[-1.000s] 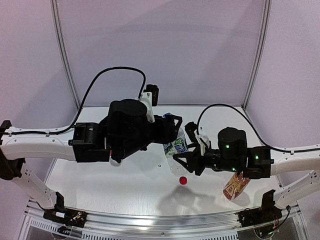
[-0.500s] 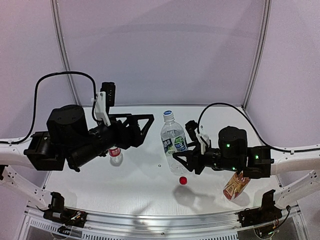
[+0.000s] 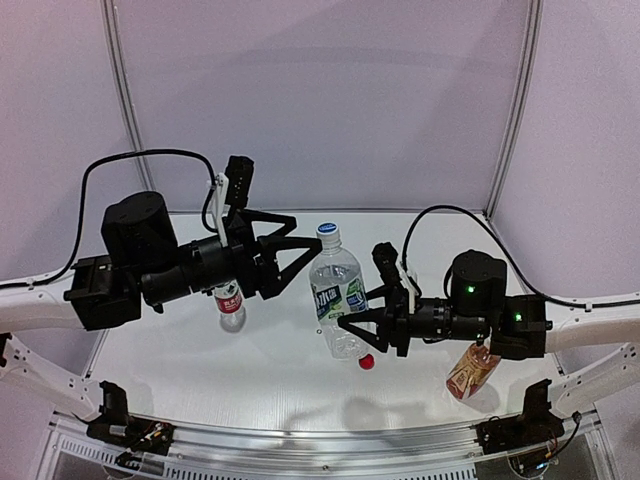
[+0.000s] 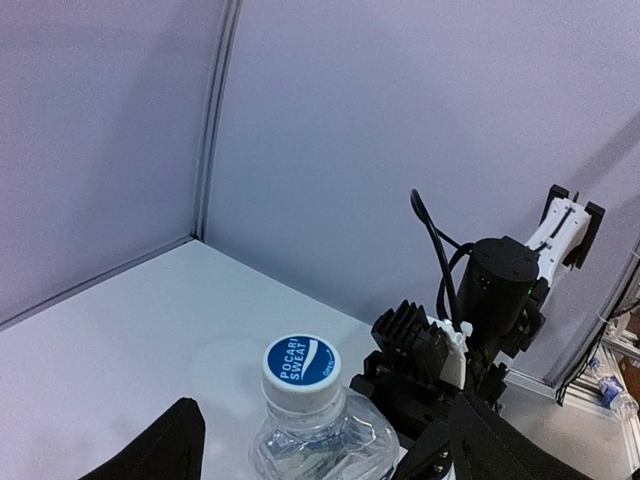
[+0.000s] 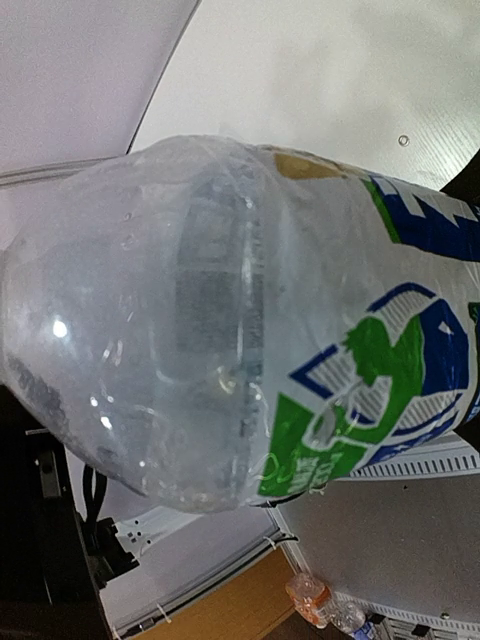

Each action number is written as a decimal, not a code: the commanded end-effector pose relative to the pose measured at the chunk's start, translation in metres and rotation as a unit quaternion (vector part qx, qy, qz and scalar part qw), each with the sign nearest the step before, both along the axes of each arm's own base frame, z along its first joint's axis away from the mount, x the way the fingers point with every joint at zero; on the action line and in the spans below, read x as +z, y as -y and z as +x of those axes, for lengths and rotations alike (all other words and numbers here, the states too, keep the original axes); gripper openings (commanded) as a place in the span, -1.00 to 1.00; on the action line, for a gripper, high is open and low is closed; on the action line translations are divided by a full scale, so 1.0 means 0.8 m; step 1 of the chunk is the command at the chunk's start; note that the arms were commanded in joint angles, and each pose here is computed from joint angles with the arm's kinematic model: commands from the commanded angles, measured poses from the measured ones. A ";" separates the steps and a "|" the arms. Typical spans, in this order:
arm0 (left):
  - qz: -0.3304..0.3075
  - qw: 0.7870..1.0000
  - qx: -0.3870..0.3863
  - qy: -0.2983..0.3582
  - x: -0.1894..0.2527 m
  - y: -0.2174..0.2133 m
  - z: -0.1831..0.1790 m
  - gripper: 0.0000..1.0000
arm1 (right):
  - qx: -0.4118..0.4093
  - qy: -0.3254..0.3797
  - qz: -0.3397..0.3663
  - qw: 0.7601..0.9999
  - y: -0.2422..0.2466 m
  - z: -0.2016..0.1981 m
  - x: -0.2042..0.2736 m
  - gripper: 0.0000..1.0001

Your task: Unscrew the bottle caps

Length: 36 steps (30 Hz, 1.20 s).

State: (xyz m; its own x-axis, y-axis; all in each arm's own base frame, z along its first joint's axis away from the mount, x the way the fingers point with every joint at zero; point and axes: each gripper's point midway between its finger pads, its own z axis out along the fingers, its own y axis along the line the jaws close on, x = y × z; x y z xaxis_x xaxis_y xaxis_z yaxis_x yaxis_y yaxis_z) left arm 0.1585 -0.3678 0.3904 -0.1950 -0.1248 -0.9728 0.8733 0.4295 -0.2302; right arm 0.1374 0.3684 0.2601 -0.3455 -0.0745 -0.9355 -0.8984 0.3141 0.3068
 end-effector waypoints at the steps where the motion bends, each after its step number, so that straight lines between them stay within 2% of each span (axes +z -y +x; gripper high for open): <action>1: -0.008 0.998 -0.066 0.015 0.018 0.018 -0.010 0.61 | 0.037 0.011 0.022 0.999 -0.003 -0.015 0.012 -1.00; 5: -0.007 0.996 -0.088 0.011 0.016 0.029 -0.007 0.47 | 0.043 0.009 0.020 0.999 -0.005 -0.017 0.010 -1.00; 10: -0.001 0.996 -0.086 0.010 0.016 0.036 -0.003 0.21 | 0.044 0.008 0.017 0.999 -0.007 -0.016 0.008 -1.00; 20: 0.009 0.997 -0.078 0.005 0.010 0.039 0.004 -0.12 | 0.044 0.008 0.017 0.999 -0.007 -0.016 0.009 -1.00; 27: 0.010 0.997 -0.075 0.001 0.009 0.041 0.006 -0.67 | 0.040 0.009 0.015 0.999 -0.006 -0.014 0.008 -1.00; 33: 0.015 0.999 -0.042 -0.022 -0.003 0.039 0.021 -0.71 | 0.007 0.013 0.009 1.000 0.000 -0.002 0.007 -1.00; 36: 0.009 0.998 0.020 -0.066 -0.014 0.033 0.043 -0.72 | -0.081 0.014 -0.016 0.996 0.017 0.032 -0.005 -1.00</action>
State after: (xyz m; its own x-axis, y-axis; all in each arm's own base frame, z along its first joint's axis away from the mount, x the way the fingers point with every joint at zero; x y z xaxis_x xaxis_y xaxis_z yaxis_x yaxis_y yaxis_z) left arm 0.1719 -0.3970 0.3879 -0.2350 -0.0845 -0.9683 0.9035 0.3483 -0.2497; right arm 0.1311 0.3711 0.2651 -0.3238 -0.0720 -0.9434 -0.9167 0.2706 0.2940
